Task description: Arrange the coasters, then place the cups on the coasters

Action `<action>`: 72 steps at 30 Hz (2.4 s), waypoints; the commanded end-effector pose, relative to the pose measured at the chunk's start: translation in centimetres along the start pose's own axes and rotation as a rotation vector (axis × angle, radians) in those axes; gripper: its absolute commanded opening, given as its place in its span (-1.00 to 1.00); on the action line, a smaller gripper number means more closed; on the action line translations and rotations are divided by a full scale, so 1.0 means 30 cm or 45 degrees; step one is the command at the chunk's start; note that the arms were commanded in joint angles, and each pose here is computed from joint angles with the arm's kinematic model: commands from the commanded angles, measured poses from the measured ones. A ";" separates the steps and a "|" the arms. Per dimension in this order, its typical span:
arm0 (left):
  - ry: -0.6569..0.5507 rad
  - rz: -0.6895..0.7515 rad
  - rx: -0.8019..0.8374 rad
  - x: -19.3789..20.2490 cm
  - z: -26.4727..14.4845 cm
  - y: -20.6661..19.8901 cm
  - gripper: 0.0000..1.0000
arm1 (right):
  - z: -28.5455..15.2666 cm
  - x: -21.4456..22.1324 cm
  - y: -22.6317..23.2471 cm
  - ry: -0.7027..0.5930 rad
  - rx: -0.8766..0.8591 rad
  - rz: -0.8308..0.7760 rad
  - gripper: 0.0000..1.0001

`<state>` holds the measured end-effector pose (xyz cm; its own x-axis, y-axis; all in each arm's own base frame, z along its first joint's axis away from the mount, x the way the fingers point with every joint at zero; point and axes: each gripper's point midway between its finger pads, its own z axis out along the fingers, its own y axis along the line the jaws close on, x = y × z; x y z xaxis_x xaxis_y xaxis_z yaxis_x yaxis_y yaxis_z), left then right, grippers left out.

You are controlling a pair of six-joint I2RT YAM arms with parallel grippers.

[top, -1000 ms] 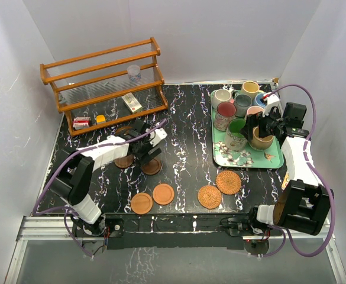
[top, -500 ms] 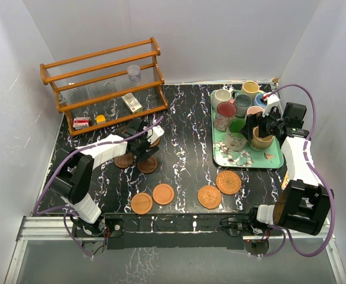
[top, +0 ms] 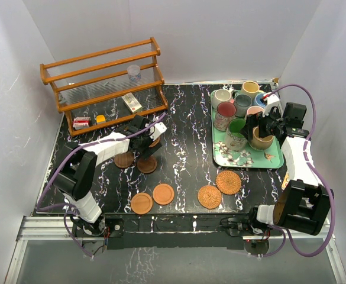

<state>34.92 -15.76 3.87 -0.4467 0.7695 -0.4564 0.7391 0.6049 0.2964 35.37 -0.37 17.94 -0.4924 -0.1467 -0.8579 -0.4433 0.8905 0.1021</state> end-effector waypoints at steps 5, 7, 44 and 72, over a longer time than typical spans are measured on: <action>-0.060 -0.025 0.001 -0.054 -0.034 0.020 0.78 | -0.006 -0.022 -0.012 -0.035 0.016 -0.027 0.97; -0.102 -0.025 0.014 -0.075 -0.066 0.017 0.78 | -0.005 -0.022 -0.013 -0.034 0.016 -0.027 0.97; -0.069 0.088 0.104 0.014 -0.021 -0.055 0.80 | 0.007 -0.004 -0.021 -0.016 0.019 -0.014 0.97; -0.057 0.051 -0.010 -0.005 0.026 0.004 0.81 | 0.006 -0.004 -0.021 -0.014 0.020 -0.013 0.97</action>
<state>35.34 -16.24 3.83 -0.3705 0.7842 -0.4978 0.7548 0.5665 0.3307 35.46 -0.45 17.49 -0.5041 -0.1439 -0.8516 -0.4398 0.8914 0.1098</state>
